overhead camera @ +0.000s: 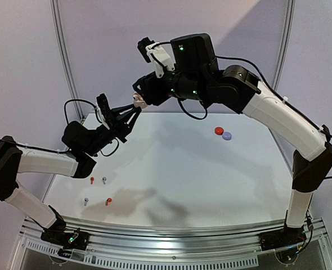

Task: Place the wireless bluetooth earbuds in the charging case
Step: Adjust the left earbud in the left side groove of the charging case.

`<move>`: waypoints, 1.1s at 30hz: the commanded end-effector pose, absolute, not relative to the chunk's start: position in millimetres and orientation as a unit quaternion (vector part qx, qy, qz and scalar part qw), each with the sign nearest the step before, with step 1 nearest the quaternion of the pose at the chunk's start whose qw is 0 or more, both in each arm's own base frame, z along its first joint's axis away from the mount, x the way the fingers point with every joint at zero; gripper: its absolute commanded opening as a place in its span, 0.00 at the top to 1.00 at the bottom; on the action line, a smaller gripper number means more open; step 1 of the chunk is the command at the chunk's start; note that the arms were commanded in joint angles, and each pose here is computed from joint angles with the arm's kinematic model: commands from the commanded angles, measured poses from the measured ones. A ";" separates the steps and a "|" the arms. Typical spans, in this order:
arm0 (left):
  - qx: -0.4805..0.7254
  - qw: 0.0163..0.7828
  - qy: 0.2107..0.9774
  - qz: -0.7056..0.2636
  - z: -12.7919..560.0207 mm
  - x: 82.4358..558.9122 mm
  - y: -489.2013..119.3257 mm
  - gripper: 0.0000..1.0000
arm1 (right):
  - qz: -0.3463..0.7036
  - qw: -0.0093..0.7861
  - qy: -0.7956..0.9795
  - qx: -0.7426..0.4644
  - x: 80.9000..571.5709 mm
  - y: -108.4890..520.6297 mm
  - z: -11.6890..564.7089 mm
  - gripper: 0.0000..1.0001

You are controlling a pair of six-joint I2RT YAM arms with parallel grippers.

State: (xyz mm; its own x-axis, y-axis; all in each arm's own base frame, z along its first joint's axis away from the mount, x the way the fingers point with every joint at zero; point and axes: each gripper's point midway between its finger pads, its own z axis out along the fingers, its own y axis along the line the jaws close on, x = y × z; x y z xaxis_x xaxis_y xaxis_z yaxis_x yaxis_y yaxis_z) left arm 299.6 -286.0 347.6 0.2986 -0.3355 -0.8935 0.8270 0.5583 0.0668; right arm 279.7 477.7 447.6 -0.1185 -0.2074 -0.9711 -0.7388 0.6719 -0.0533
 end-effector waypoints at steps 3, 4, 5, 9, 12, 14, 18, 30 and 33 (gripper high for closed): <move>0.287 0.747 0.451 -0.395 345.2 293.7 -287.7 1.00 | 0.206 0.550 0.726 -0.358 271.8 484.6 423.7 0.46; 0.288 0.747 0.450 -0.396 345.2 293.5 -288.1 1.00 | 0.207 0.551 0.725 -0.357 272.3 485.2 423.9 0.47; 0.289 0.746 0.450 -0.397 345.4 293.4 -288.4 1.00 | 0.209 0.553 0.724 -0.356 272.3 486.4 424.7 0.48; 0.289 0.746 0.450 -0.398 345.8 293.4 -288.9 1.00 | 0.212 0.556 0.721 -0.355 273.8 492.4 423.1 0.51; 0.289 0.746 0.449 -0.398 346.3 293.6 -289.0 1.00 | 0.204 0.565 0.712 -0.363 276.3 496.2 423.3 0.53; 0.289 0.746 0.450 -0.398 346.2 293.9 -289.2 1.00 | 0.203 0.567 0.710 -0.365 277.5 498.5 422.6 0.53; 0.288 0.746 0.450 -0.397 346.3 294.5 -289.1 1.00 | 0.207 0.564 0.708 -0.372 276.5 503.2 419.6 0.53; 0.286 0.748 0.451 -0.394 344.9 295.2 -287.6 1.00 | 0.195 0.567 0.713 -0.364 282.1 503.3 414.6 0.62; 0.286 0.748 0.451 -0.395 345.0 294.8 -287.8 1.00 | 0.196 0.567 0.713 -0.363 281.9 503.3 415.0 0.66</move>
State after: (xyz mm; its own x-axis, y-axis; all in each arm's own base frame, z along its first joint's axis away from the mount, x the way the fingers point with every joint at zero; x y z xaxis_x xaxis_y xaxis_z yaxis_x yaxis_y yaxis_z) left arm 293.6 -290.6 345.7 0.2851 -0.3362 -0.8976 0.8509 0.5199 0.0755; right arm 281.8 498.5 408.3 -0.1064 -0.3190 -0.9418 -0.7445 0.6534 -0.1372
